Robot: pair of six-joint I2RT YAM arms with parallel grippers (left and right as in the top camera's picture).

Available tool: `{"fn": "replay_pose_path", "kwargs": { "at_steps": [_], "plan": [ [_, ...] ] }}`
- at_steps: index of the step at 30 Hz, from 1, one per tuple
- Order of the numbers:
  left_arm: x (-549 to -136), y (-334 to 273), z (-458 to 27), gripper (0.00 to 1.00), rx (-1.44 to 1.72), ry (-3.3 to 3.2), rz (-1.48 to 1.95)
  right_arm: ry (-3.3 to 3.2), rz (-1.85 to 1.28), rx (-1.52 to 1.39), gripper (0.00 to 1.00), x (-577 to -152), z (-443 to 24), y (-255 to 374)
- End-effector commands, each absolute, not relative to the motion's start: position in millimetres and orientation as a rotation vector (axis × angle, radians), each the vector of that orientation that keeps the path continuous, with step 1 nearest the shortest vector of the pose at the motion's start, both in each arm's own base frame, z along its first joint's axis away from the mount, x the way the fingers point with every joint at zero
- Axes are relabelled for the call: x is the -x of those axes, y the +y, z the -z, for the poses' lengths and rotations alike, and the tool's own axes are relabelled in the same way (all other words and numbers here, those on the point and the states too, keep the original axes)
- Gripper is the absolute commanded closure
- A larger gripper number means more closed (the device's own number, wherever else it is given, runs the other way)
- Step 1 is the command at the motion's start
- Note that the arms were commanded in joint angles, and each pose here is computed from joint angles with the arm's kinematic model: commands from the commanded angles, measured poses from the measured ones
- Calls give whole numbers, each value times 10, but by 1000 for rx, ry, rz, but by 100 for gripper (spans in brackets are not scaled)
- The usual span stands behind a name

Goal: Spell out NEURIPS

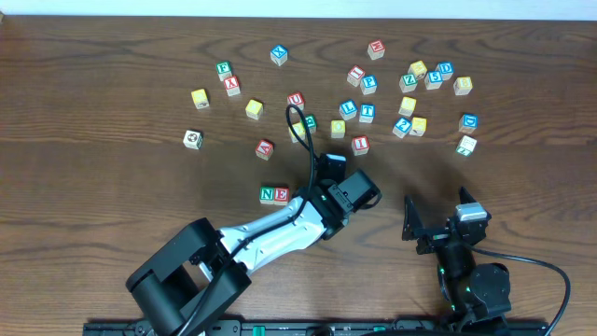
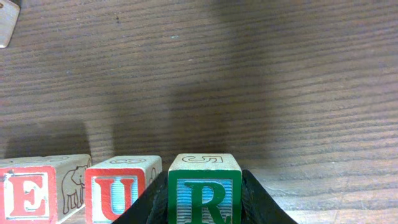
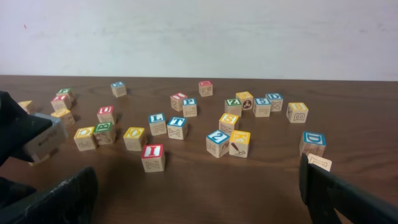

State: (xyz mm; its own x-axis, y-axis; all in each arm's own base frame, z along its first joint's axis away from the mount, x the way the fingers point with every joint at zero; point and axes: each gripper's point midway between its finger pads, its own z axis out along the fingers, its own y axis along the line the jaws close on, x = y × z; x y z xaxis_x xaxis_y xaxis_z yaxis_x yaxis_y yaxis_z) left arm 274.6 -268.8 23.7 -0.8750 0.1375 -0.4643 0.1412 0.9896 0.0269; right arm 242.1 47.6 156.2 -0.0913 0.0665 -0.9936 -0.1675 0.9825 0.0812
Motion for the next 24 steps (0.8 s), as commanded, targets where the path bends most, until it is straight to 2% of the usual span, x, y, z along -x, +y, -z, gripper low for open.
{"fn": "replay_pose_path", "kwargs": {
  "at_steps": [1,24],
  "plan": [
    [-2740,-2576,-165,92,-201,2650,-51,1655,-186,77,1,-2424,-1547,460],
    [-2673,-2487,-109,92,-249,2673,-102,1655,-186,77,1,-2424,-1547,460]
  ]
}}
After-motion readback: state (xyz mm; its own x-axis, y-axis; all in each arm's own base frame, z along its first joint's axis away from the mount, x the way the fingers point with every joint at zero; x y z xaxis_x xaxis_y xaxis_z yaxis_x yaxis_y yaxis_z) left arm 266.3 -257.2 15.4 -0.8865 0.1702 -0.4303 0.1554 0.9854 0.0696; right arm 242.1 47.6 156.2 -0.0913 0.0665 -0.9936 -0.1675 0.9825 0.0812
